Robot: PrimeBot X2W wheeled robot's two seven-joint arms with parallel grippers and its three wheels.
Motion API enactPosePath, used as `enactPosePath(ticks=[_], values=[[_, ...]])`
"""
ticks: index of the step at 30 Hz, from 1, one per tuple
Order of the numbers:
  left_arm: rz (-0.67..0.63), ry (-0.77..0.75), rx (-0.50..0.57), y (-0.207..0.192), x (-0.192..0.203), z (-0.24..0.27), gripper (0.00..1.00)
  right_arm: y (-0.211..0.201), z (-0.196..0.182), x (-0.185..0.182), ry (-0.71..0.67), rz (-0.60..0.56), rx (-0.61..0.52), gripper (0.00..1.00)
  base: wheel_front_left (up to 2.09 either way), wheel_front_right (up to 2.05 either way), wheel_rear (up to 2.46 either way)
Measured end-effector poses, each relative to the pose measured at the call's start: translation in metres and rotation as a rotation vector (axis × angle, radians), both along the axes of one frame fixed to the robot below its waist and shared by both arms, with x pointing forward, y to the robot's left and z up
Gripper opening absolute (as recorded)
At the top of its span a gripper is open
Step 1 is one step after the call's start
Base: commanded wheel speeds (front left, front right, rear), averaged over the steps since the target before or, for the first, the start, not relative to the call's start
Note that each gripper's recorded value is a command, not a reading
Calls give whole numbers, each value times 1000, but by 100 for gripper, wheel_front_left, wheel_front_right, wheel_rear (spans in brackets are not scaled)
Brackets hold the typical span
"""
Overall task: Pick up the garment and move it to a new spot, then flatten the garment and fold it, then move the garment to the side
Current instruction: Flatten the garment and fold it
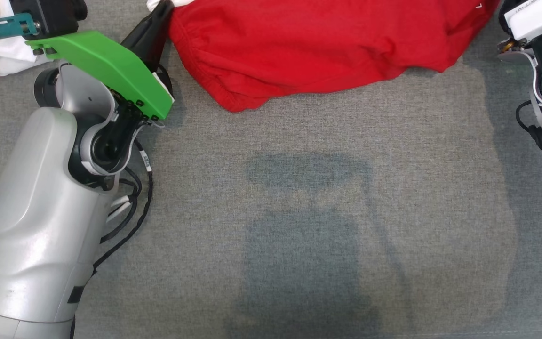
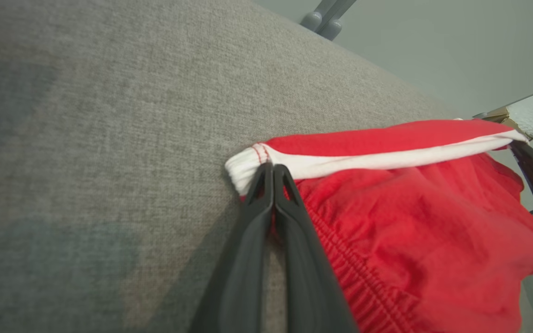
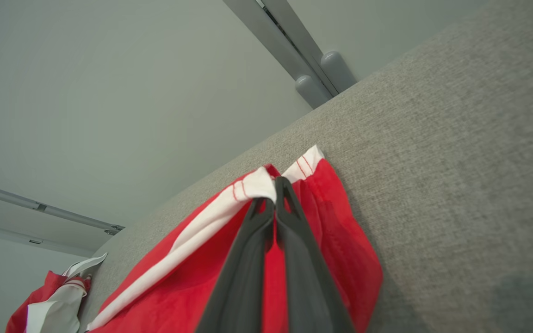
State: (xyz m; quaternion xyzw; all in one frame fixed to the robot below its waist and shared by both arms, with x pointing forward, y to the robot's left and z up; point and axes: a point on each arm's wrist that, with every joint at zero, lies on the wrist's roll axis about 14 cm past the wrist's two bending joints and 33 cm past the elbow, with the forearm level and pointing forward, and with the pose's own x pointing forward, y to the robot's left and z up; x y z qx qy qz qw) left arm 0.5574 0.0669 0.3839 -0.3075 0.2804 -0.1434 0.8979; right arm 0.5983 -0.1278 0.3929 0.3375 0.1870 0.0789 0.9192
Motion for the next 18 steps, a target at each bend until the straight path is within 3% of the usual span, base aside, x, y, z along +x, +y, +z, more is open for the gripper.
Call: enactPosePath(ticks=[1,2,3,4,9,12,18], values=[[-1,2,1,-1,0,0,44,-1,-2,-1,7,-5,-7,6,0,0,0],[0,5,1,-1,-1,0,57,-2,-4,-2,12,-8,-14,36,0,0,0],[1,9,1,-1,-1,-1,100,-2,-5,-2,12,-9,-22,87,0,0,0],[1,12,0,-2,-1,-1,100,-3,-3,-1,7,-12,-30,100,0,0,0],[15,-38,-22,-10,1,15,100,-12,12,5,-56,-49,-49,100,0,0,0],[52,-163,-2,0,10,44,100,-15,25,4,-100,-39,-86,100,0,0,0],[94,-345,21,9,6,85,100,-23,8,-17,-40,27,-193,100,0,0,0]])
